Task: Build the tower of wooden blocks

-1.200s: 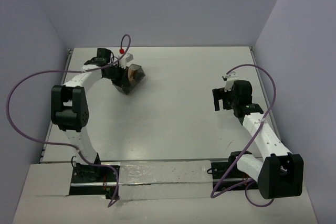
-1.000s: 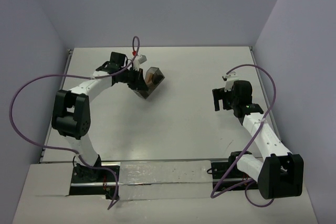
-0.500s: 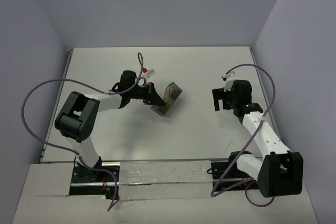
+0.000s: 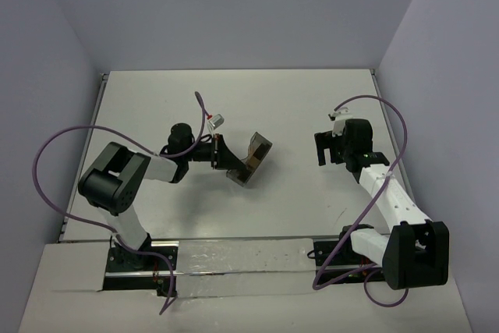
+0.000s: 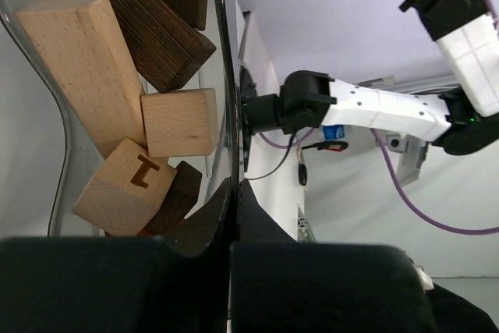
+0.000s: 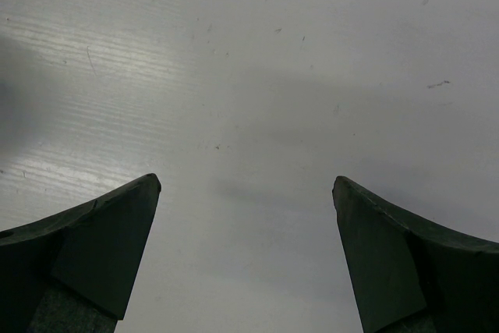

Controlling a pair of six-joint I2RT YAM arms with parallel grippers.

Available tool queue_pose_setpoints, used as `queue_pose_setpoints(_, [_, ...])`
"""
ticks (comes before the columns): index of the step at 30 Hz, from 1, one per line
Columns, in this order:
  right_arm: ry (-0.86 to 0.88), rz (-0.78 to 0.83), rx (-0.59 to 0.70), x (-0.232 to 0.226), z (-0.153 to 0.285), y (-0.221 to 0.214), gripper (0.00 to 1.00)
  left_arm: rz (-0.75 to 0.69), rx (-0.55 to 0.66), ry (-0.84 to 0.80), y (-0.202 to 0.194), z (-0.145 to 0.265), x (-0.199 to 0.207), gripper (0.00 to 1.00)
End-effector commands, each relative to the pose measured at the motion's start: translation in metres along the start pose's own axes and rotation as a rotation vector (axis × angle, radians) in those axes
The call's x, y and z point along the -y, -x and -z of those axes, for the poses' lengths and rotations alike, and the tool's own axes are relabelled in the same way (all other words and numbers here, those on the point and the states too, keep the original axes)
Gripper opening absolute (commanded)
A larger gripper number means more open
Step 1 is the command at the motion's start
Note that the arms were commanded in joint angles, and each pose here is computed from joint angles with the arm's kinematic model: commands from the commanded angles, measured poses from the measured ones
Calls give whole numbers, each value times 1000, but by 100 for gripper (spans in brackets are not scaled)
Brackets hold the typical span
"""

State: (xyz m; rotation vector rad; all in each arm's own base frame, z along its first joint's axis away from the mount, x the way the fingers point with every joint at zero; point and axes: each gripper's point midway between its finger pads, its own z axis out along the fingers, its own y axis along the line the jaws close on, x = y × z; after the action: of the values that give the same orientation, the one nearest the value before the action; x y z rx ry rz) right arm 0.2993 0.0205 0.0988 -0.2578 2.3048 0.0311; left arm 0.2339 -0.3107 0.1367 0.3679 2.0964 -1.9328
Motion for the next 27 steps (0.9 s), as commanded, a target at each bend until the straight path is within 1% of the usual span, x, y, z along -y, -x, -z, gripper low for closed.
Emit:
queue_pose_setpoints(1, [-10, 16, 52, 3, 5, 24, 100, -117, 9, -117, 8, -1, 27, 0])
queue_pose_setpoints(8, [-15, 19, 47, 4, 4, 23, 100, 14, 19, -63, 0, -3, 1, 0])
queue_pose_setpoints(11, [-17, 21, 48, 4, 5, 23, 100, 92, 16, -40, -1, -5, -8, 0])
queue_pose_setpoints(15, [-22, 19, 41, 5, 4, 22, 100, 182, 15, -46, 0, -7, -8, 0])
queue_pose_setpoints(19, [-26, 17, 36, 6, 3, 21, 100, 296, 14, -9, -5, -6, -9, 0])
queue_pose_setpoints(20, [-25, 18, 36, 5, 3, 21, 100, 296, 21, -7, -3, -6, -6, 0])
queue_pose_setpoints(23, [-25, 16, 36, 5, 3, 21, 100, 372, 25, 32, -1, -5, -6, 0])
queue_pose_setpoints(27, [-26, 13, 27, 6, 2, 19, 100, 435, 35, 35, 6, -3, -1, 0])
